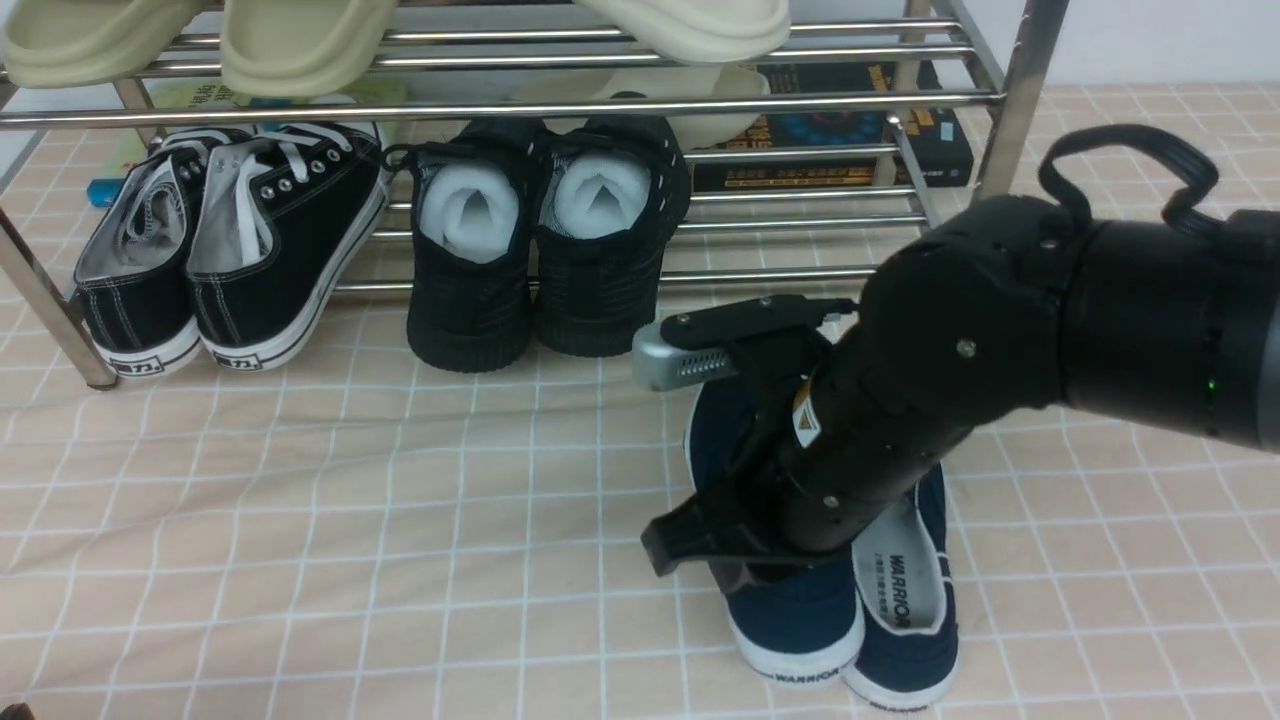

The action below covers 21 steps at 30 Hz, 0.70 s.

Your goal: Take the shoes off the shelf from the light coffee tablecloth by hand.

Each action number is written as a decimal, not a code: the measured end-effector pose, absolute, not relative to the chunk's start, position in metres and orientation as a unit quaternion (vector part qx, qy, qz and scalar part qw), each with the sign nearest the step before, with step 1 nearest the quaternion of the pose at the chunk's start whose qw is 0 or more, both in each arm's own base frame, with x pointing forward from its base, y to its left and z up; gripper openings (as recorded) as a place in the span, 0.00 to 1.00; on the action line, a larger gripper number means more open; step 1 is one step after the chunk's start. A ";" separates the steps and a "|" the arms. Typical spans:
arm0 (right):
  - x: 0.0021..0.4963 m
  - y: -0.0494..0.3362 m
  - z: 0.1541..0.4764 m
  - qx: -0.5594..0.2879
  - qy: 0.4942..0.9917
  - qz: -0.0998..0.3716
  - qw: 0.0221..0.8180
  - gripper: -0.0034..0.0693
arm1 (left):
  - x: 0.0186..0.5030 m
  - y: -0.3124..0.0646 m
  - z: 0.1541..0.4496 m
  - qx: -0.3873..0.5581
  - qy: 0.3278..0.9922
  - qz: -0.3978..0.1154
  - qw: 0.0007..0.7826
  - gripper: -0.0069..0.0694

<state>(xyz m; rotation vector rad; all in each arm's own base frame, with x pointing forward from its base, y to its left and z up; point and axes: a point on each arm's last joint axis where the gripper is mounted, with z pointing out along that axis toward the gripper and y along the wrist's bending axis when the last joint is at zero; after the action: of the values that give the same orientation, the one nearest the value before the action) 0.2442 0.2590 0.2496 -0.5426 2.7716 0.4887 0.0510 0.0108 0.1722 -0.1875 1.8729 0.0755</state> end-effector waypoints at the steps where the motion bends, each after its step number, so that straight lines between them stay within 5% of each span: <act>1: 0.245 0.260 0.253 -0.192 0.956 0.171 0.143 0.10 | 0.051 0.011 0.172 -0.080 0.804 0.032 0.588 0.41; 11: 0.238 0.248 0.299 -0.203 0.940 0.191 0.199 0.10 | 0.051 0.011 0.172 -0.080 0.804 0.032 0.588 0.41; 21: 0.240 0.248 0.303 -0.241 0.925 0.185 0.226 0.10 | 0.051 0.011 0.172 -0.080 0.804 0.032 0.588 0.41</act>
<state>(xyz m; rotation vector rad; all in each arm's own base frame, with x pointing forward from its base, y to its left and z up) 0.2395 0.2483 0.3033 -0.6633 2.5511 0.5108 0.0510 0.0108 0.1722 -0.1875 1.8729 0.0755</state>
